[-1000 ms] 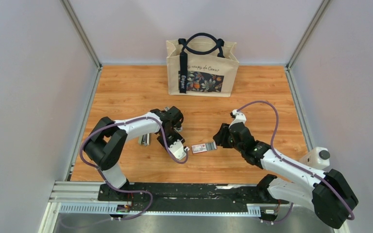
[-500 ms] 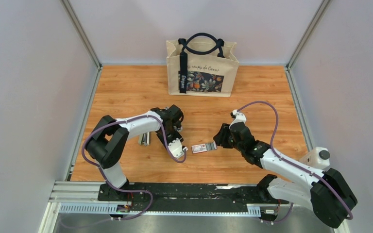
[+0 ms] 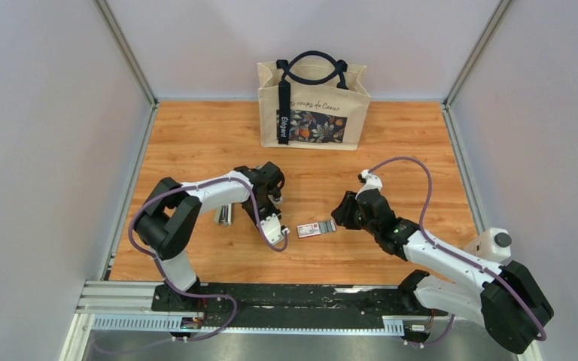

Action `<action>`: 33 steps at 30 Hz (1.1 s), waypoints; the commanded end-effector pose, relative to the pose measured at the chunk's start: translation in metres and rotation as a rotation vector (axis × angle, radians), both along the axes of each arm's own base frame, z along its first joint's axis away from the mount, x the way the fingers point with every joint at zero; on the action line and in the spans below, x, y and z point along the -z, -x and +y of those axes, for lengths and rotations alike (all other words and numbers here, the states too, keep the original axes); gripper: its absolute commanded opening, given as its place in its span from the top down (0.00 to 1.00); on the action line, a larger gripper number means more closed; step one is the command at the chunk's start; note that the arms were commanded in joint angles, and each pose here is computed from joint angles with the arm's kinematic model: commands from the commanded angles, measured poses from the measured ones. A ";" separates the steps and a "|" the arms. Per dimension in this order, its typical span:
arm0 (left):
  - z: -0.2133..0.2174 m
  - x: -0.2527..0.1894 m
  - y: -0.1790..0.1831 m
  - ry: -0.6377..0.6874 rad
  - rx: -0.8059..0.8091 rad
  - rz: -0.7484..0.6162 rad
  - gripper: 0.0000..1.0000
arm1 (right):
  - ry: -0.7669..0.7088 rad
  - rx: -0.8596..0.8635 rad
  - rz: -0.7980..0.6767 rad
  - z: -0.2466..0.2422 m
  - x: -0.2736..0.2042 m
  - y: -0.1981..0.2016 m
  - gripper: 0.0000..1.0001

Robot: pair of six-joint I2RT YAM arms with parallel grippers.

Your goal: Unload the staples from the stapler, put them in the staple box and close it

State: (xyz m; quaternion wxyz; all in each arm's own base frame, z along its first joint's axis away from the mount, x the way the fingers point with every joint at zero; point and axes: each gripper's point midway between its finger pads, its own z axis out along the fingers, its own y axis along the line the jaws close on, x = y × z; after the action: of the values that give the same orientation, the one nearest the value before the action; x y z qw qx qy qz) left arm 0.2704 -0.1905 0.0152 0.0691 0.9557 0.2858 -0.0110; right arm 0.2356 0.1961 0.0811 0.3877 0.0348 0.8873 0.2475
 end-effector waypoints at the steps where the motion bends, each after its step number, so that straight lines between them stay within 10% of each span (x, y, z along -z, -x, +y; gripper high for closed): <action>1: -0.006 0.010 0.016 0.008 0.045 0.060 0.60 | -0.033 0.009 -0.033 0.003 -0.008 -0.006 0.64; 27: 0.003 0.016 0.025 -0.093 0.024 0.083 0.69 | -0.037 0.007 -0.033 0.003 -0.008 -0.005 0.66; 33: 0.005 0.014 0.023 -0.105 -0.021 0.081 0.89 | -0.039 0.007 -0.034 0.002 -0.009 -0.006 0.66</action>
State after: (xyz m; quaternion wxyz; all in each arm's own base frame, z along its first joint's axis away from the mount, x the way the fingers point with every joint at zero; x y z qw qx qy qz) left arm 0.2596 -0.1925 0.0132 0.0375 0.9582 0.2835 -0.0080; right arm 0.2364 0.1958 0.0815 0.3880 0.0361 0.8868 0.2486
